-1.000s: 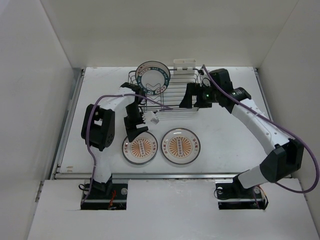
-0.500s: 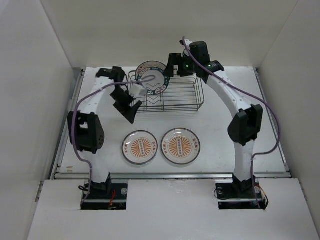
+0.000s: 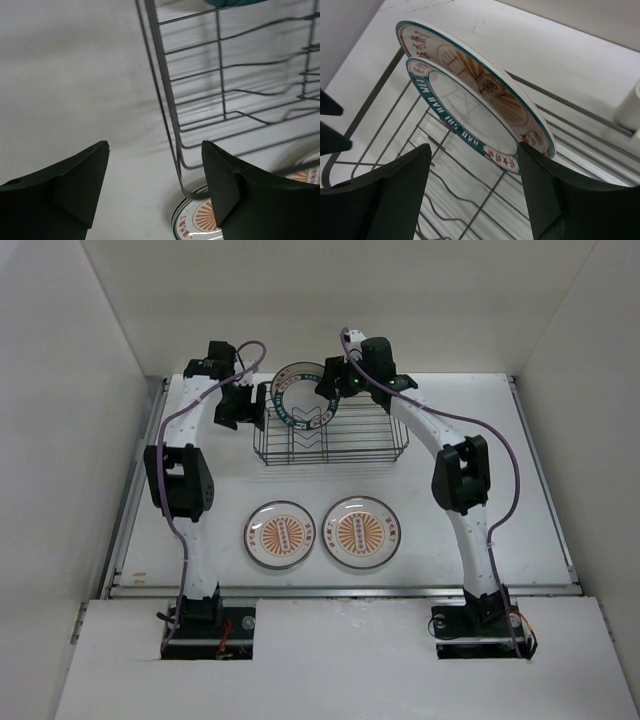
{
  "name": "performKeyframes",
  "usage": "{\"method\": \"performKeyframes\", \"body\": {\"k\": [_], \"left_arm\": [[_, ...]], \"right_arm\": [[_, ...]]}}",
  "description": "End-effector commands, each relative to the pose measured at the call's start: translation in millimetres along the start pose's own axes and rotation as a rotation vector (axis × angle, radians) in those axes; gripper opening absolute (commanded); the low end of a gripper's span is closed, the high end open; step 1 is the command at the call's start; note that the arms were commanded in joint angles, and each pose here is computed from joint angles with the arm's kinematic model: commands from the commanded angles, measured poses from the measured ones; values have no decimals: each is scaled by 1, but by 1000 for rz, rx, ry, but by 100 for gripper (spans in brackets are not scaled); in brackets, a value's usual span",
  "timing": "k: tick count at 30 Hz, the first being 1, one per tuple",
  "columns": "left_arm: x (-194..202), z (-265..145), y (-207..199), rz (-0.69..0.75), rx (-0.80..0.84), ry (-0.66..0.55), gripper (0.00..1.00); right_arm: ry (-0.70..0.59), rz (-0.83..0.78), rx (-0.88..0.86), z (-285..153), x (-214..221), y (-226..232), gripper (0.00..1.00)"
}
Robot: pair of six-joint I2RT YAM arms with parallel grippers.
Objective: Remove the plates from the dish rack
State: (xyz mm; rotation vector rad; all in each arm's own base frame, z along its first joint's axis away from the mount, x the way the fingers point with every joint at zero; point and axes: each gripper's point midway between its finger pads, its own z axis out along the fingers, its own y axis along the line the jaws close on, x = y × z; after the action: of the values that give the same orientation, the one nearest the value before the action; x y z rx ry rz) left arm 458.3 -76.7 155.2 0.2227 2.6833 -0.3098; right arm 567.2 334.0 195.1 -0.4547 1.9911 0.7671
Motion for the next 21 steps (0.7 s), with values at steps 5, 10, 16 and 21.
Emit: {"method": "performKeyframes", "body": {"k": [5, 10, 16, 21], "left_arm": [[-11, 33, 6, 2, -109, 24, 55], [-10, 52, 9, -2, -100, 56, 38], [-13, 60, 20, 32, -148, 52, 0], [-19, 57, 29, 111, -183, 40, 0]], "right_arm": [[-129, -74, -29, 20, -27, 5, 72], [-146, -68, -14, 30, -26, -2, 69], [-153, -84, -35, 9, -44, 13, 68], [-190, -168, 18, -20, -64, 15, 68]]}}
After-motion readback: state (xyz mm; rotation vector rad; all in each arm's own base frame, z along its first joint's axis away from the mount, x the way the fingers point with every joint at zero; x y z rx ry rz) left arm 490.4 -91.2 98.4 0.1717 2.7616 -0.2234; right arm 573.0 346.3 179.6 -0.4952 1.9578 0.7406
